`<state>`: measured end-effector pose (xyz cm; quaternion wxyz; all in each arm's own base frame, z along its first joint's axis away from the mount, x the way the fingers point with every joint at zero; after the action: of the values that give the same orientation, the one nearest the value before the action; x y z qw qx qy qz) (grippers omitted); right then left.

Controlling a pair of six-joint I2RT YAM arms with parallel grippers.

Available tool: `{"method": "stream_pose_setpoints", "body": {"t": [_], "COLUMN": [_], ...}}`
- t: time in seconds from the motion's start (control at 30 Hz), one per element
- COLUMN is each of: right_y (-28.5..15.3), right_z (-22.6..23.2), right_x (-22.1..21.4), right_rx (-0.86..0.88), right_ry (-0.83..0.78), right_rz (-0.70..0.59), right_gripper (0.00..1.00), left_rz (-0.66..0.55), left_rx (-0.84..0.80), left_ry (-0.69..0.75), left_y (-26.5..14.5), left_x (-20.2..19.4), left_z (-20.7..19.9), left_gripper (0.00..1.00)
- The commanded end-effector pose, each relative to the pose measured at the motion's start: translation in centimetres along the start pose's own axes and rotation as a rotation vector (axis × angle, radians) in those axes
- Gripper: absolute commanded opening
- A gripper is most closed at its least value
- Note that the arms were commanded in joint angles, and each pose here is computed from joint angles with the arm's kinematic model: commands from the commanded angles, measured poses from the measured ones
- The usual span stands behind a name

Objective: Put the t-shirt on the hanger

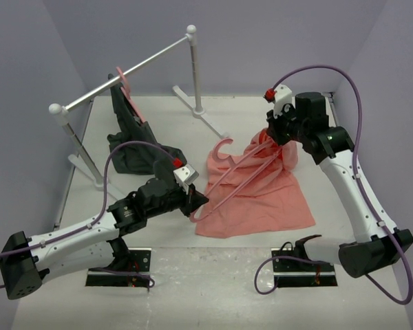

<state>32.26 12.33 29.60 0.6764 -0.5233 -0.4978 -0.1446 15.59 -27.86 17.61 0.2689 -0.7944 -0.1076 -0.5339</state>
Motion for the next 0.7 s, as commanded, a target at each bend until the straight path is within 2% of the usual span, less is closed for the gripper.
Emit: {"method": "stream_pose_setpoints", "body": {"t": [0.0, 0.27, 0.5, 0.67], "right_y": [0.4, 0.7, -1.3, -2.8], "right_z": [-0.2, -0.6, -2.2, -3.9], "right_x": [1.5, -0.9, -1.9, -1.3], "right_rx": [-0.012, -0.066, -0.188, -0.299], "right_ry": [0.017, 0.090, 0.096, 0.086], "right_rz": [-0.032, 0.016, 0.035, 0.030], "right_gripper": [0.04, 0.06, 0.02, 0.00], "left_rz": [-0.167, -0.264, -0.218, -0.238], "left_rx": [-0.068, 0.079, 0.176, 0.131], "left_ry": [0.068, 0.084, 0.078, 0.107], "left_y": [-0.6, -0.3, 0.6, 0.2], "left_x": [4.2, 4.9, 3.8, 5.2], "left_z": [-1.5, 1.2, 3.0, 2.0], "left_gripper": [0.00, 0.00, 0.00, 0.00]}}
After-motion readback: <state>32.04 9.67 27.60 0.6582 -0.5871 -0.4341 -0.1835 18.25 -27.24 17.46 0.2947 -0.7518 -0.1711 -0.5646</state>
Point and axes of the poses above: each gripper's point midway between its finger pads, its own y axis out along the fingers, its own z axis along the line the jaws close on, x = y × z, the point moved 1 cm from there along -y, back along the fingers, and after that the axes turned 3 degrees about y, right-handed, at the moved point
